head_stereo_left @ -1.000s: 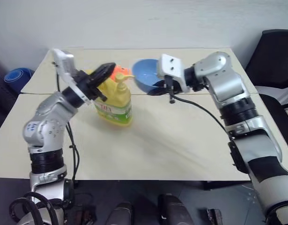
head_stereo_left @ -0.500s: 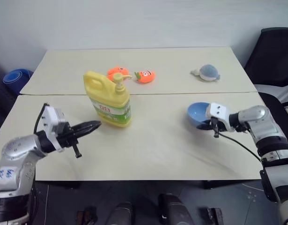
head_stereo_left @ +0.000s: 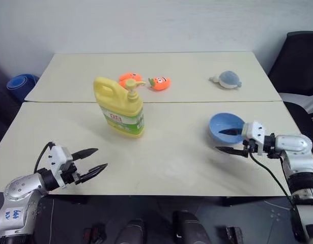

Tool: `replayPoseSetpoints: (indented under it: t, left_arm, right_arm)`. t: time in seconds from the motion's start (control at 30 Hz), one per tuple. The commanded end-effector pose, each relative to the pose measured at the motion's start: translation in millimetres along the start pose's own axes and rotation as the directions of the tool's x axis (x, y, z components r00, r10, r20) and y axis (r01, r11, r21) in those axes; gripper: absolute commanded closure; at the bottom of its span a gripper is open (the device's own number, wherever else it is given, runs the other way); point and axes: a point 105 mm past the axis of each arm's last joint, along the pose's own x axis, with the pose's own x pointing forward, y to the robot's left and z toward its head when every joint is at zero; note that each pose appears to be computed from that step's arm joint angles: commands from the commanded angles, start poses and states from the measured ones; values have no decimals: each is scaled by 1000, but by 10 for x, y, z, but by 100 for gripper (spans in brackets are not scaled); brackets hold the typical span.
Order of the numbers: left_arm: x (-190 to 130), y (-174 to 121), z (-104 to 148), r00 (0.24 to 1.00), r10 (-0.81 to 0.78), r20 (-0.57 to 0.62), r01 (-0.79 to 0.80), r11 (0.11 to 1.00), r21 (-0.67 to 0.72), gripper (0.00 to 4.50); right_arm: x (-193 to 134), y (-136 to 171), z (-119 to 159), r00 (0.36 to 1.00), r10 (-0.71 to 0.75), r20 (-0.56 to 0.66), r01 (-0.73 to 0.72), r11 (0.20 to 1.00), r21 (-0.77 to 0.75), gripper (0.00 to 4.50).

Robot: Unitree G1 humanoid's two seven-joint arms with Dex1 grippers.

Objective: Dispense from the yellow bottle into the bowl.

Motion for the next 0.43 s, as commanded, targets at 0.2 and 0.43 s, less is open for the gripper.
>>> replayPoseSetpoints:
  t: [0.2,0.43]
  left_arm:
    - [-263,-85,-245,988,26,-153,-17,998,54,0]
    - [-156,-150,-261,989,91,-118,-82,993,81,0]
  right_arm:
    - [-81,697,400,975,-11,221,0,999,49,2]
    - [-50,977,160,987,-6,159,-10,995,102,2]
